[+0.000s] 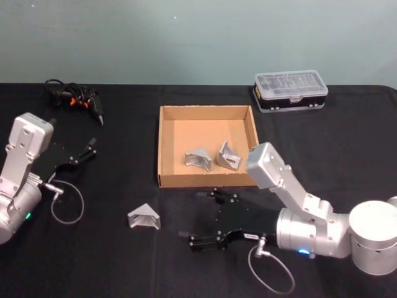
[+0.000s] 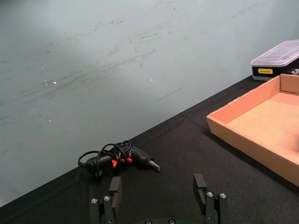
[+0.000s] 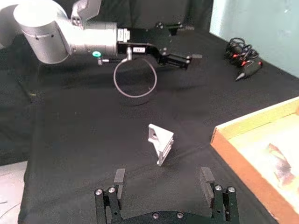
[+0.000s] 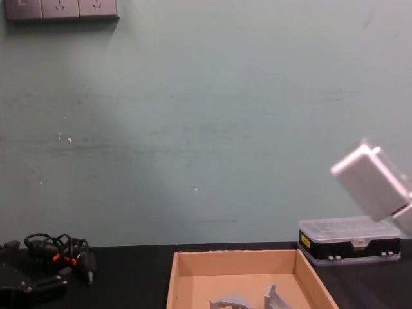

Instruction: Use one hand to pick up the angle iron from the table and place it into the box.

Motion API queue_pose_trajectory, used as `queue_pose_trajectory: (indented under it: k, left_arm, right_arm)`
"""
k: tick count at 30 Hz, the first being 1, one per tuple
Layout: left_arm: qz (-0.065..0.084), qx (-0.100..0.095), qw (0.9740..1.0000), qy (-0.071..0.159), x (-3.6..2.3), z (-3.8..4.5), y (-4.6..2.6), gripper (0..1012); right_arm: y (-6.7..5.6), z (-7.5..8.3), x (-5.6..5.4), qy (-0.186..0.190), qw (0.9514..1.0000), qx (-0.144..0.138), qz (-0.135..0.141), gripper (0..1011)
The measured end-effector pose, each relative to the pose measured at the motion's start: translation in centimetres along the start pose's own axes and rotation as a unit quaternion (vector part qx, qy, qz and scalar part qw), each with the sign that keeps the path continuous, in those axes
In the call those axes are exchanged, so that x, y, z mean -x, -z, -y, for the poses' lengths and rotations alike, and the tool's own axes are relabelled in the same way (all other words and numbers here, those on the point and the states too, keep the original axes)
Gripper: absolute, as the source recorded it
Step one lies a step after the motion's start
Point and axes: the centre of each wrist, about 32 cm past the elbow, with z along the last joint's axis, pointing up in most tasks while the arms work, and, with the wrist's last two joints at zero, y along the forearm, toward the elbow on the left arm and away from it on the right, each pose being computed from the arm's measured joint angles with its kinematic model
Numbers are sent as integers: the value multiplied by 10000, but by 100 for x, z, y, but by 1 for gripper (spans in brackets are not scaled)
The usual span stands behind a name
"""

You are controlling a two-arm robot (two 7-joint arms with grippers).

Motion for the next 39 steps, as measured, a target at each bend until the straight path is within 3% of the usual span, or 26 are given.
queue_pose_trajectory:
  k: [20,39]
  left_arm:
    - [0,0,10000,0,0,0,0,1000]
    - [0,0,10000,0,0,0,0,1000]
  right_arm:
    - [23,-425,-38,-55,9991,397,104,1000]
    - [-15,-678,-112,-68,9990,427,126,1000]
